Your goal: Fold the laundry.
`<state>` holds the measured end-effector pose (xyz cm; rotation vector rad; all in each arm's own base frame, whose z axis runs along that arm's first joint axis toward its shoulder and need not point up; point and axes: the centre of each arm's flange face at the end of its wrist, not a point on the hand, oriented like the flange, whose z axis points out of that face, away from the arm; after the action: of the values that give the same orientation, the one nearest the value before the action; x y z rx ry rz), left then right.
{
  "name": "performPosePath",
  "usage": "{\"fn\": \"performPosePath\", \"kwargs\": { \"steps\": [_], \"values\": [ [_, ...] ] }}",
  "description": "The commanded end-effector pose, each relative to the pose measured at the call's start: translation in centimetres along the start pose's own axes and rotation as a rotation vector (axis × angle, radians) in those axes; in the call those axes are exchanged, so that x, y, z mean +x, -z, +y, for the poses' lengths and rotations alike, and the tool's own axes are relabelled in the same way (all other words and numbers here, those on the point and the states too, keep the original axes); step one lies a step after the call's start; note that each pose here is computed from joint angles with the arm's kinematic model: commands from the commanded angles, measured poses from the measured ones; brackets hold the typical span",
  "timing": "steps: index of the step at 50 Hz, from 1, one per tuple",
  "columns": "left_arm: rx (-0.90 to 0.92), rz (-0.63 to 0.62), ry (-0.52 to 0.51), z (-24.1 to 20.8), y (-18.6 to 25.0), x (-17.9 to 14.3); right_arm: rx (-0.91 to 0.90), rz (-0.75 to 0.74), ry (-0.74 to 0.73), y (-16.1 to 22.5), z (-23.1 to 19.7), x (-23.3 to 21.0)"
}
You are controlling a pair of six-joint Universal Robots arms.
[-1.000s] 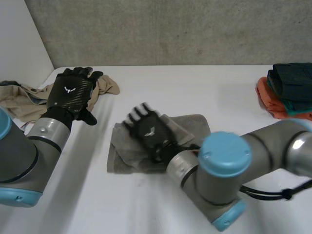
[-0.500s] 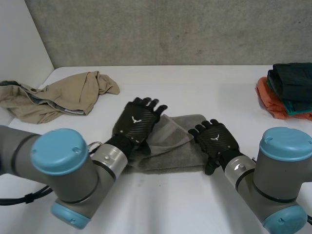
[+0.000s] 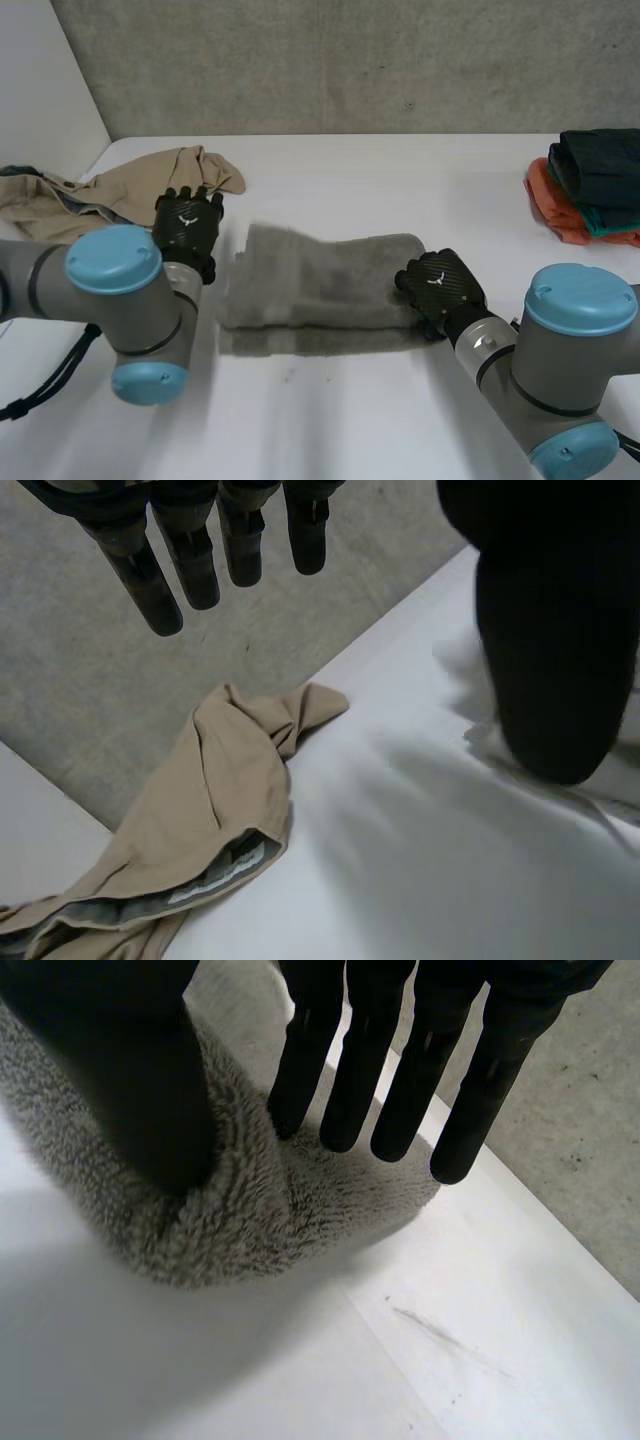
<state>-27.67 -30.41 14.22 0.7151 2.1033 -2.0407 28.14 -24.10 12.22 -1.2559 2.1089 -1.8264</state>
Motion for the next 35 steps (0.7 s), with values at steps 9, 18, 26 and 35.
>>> {"fn": "performPosePath", "kwargs": {
  "steps": [9, 18, 26, 35],
  "values": [
    [0.119, 0.086, 0.012, -4.7, 6.2, -1.0, -0.088, 0.062, 0.17, 1.4, -0.1, 1.3],
    [0.157, 0.05, 0.023, -5.9, 7.0, -2.5, -0.043, 0.228, 0.524, 0.3, -3.4, 3.9],
    [0.171, 0.07, 0.036, -6.1, 7.0, -2.6, 0.485, -0.084, 0.658, 1.8, -10.0, -7.7],
    [0.196, 0.085, 0.144, -6.8, 7.0, -2.8, 0.487, -0.338, 0.648, 3.5, -6.5, -14.0]
  ]
}}
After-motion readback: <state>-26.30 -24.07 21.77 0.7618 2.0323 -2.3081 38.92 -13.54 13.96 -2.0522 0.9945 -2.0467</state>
